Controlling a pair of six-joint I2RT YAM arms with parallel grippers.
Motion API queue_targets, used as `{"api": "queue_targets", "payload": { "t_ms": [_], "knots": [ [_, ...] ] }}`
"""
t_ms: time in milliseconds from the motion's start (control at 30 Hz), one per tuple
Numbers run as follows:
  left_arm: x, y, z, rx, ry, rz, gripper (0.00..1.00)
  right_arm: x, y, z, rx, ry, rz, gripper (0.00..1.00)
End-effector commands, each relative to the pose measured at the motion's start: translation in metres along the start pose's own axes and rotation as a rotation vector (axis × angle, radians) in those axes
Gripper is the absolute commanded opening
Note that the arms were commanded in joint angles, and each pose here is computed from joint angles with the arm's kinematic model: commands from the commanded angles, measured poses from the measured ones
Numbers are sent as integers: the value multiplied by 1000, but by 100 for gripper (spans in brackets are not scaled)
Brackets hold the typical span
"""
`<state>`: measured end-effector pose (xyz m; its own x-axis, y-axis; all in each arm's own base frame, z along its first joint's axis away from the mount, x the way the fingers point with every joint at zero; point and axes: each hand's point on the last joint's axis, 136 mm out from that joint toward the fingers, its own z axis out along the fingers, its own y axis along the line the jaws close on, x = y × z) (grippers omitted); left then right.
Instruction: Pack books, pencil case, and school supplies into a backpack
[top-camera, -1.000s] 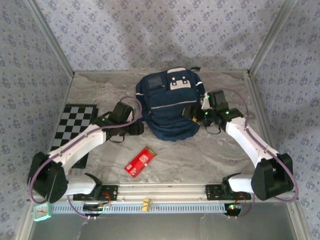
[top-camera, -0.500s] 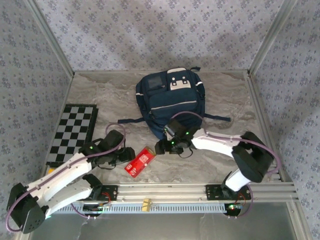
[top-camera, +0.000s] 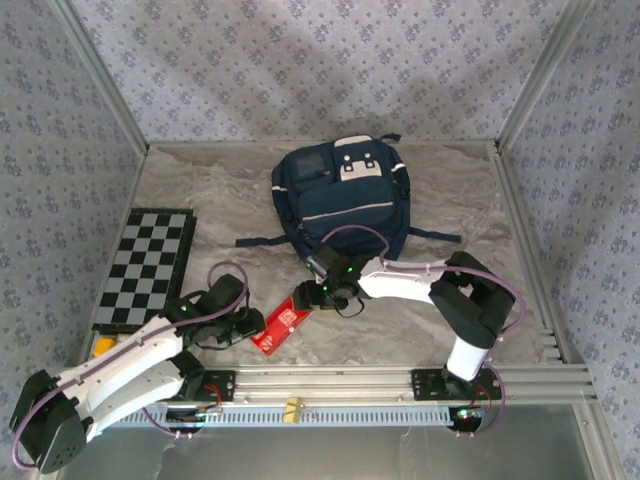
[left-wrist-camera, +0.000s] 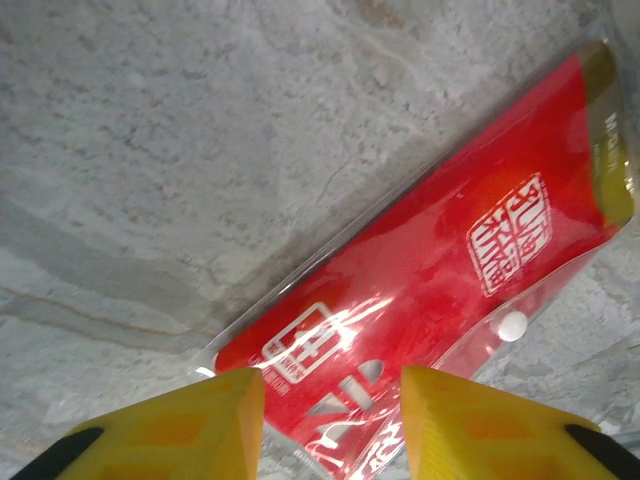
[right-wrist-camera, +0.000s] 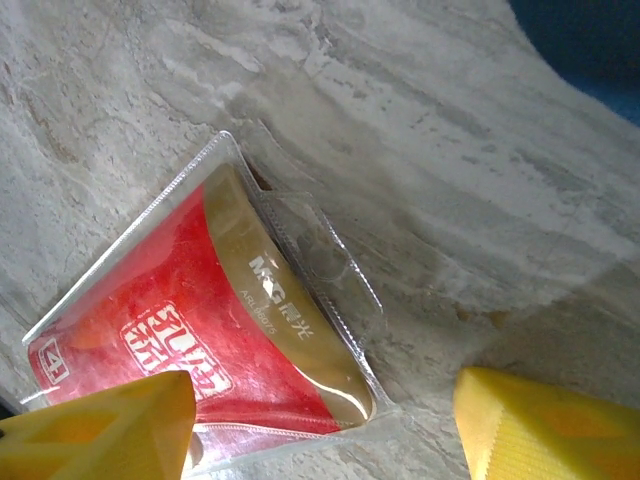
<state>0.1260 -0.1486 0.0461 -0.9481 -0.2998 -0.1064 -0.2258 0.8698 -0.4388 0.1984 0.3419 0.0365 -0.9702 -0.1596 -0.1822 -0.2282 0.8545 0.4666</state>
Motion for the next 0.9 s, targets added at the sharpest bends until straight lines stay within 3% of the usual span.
{"api": "queue_targets", "payload": {
  "t_ms": [0, 200, 700, 867],
  "knots": [
    [1, -5, 5, 21, 9, 7, 38, -2, 1, 6, -6, 0, 14, 72],
    [3, 4, 14, -36, 32, 23, 34, 4, 23, 15, -87, 51, 29, 71],
    [3, 34, 27, -122, 15, -6, 26, -7, 60, -11, -247, 37, 22, 72],
    [2, 30, 26, -114, 14, -3, 25, -6, 71, -20, -306, 37, 6, 67]
  ]
}}
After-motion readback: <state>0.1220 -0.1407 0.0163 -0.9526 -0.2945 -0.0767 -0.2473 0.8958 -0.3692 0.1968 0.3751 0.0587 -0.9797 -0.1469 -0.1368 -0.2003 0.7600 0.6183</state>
